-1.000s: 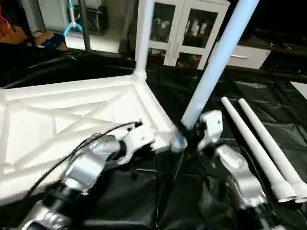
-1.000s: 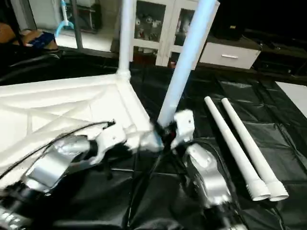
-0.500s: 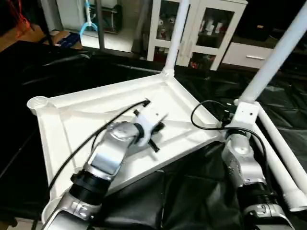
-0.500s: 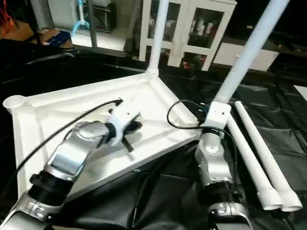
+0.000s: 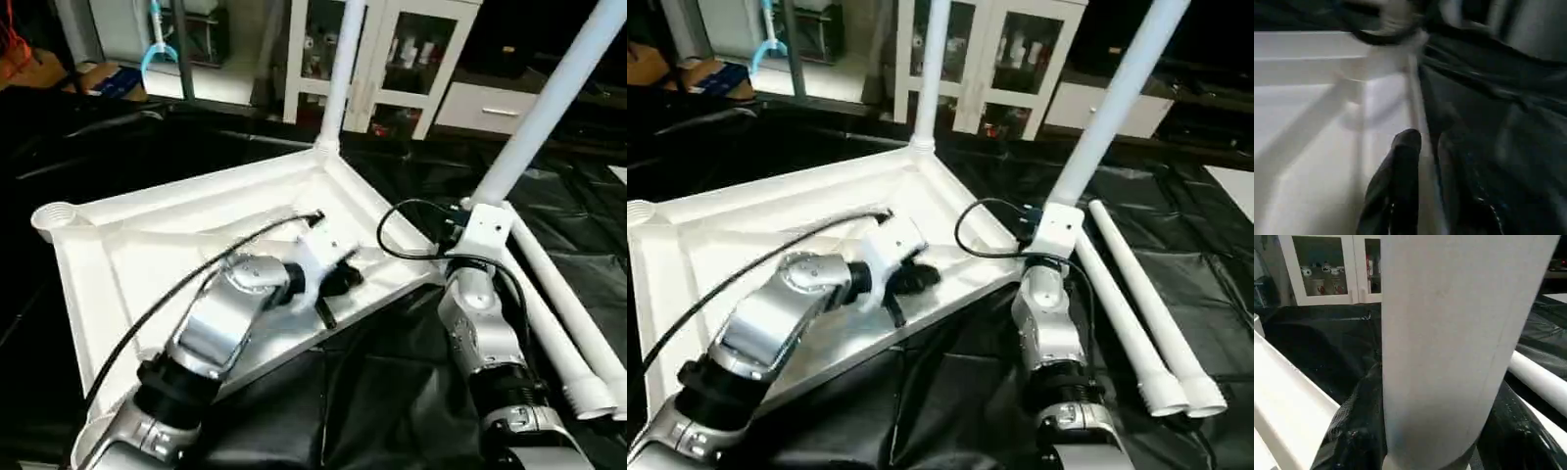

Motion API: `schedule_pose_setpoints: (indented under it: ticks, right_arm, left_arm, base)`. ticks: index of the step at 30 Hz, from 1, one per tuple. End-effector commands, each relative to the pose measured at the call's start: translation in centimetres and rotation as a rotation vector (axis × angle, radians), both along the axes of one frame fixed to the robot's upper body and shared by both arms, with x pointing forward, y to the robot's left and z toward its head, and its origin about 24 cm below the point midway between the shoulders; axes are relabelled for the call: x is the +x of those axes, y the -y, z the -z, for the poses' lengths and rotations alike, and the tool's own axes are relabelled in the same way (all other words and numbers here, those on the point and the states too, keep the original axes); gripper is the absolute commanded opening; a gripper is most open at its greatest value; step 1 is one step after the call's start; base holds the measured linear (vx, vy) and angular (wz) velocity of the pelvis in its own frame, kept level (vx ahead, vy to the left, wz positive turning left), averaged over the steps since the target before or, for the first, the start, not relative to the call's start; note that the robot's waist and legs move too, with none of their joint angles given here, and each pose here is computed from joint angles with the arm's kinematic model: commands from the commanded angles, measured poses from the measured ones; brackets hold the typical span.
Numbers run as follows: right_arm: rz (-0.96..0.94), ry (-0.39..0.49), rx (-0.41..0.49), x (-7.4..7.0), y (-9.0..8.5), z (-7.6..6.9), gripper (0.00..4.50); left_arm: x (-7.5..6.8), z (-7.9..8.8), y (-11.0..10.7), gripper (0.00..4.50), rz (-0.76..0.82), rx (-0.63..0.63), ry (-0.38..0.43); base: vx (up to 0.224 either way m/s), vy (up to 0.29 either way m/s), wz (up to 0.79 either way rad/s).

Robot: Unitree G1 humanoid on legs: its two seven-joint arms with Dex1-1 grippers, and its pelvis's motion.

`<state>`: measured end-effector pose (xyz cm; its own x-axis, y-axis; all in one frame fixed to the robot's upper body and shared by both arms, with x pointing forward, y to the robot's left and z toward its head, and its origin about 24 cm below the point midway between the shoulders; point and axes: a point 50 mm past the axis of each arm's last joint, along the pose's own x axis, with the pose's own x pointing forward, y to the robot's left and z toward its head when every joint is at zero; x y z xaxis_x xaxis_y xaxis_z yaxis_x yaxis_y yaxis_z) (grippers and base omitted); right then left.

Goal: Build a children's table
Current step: Insert table leg to table base

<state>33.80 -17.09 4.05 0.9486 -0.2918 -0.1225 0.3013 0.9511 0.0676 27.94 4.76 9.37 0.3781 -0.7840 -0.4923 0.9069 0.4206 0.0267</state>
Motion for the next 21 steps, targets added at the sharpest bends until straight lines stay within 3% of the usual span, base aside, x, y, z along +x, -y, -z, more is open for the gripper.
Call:
schedule_pose_setpoints:
  ticks: [1, 6, 21]
  right_arm:
    - [0.005, -0.175, 0.016, -1.5, -0.1, 3.7, 1.86]
    - [-0.009, -0.169, 0.026, -1.4, -0.4, 3.6, 1.86]
    - [-0.021, -0.164, 0.038, -1.4, -0.7, 3.5, 1.86]
  left_arm:
    - [-0.7, 0.2, 0.9, 1.12, 0.043, 0.008, -0.020]
    - [-0.2, 1.9, 0.5, 1.53, -0.001, 0.122, 0.025]
    - [-0.7, 4.2, 0.6, 2.77, 0.036, 0.203, -0.031]
  base:
    - [0.000, 0.000, 0.00]
    - [0.000, 0.000, 0.00]
    - [0.000, 0.000, 0.00]
